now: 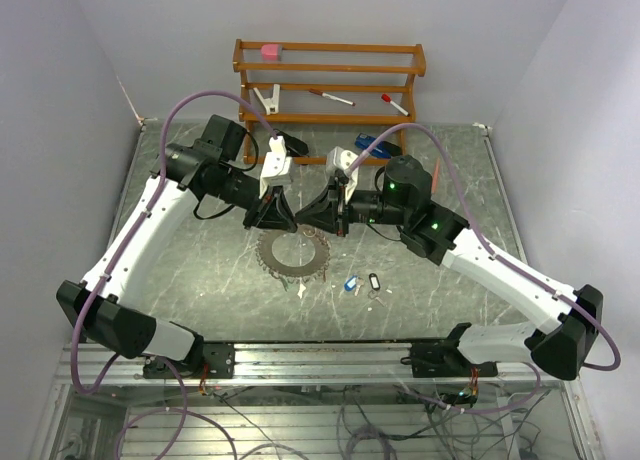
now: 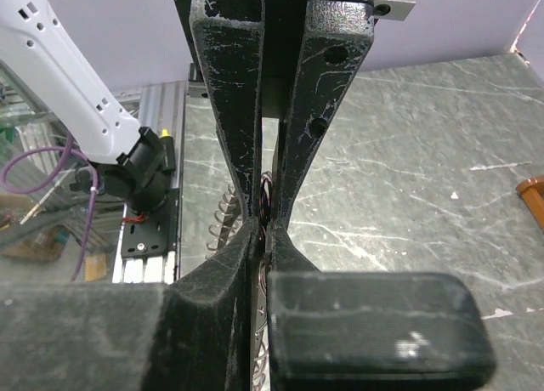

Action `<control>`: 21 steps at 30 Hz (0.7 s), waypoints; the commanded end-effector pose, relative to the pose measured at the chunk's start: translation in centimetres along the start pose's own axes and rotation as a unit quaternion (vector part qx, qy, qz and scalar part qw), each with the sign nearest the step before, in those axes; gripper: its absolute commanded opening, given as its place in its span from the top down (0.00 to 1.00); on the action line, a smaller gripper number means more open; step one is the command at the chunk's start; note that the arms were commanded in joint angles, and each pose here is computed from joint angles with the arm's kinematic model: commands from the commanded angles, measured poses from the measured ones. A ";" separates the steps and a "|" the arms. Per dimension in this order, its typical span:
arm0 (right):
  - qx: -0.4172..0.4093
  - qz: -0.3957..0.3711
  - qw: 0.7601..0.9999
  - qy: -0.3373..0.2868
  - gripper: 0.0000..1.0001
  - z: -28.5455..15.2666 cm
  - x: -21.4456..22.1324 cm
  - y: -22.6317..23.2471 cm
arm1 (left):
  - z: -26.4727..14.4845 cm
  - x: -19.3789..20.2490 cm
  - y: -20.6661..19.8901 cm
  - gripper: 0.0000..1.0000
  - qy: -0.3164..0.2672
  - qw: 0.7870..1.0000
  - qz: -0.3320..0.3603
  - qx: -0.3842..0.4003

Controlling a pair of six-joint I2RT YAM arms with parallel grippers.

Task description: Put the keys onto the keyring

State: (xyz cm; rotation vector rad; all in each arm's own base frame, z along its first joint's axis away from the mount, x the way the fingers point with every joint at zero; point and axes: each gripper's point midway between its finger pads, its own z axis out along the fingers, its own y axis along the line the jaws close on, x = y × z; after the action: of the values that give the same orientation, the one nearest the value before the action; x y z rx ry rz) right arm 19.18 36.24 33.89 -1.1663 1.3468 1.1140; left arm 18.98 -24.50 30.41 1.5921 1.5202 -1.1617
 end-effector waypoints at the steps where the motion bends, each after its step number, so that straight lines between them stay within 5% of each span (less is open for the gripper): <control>1: -0.011 0.002 1.000 -0.002 1.00 0.3 -0.6 0.5 | -0.7 -2.3 -0.9 0.93 -0.030 0.999 0.027 0.005; 21: 0.033 0.029 0.999 -0.011 1.00 -0.9 -0.3 0.1 | -1.3 -3.3 -0.5 0.84 -0.037 0.998 0.043 -0.033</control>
State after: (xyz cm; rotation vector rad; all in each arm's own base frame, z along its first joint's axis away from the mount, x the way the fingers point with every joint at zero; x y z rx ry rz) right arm 19.04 35.77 35.09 -1.1055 1.3469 1.1138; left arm 18.88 -24.43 31.83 1.5491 1.5188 -1.1328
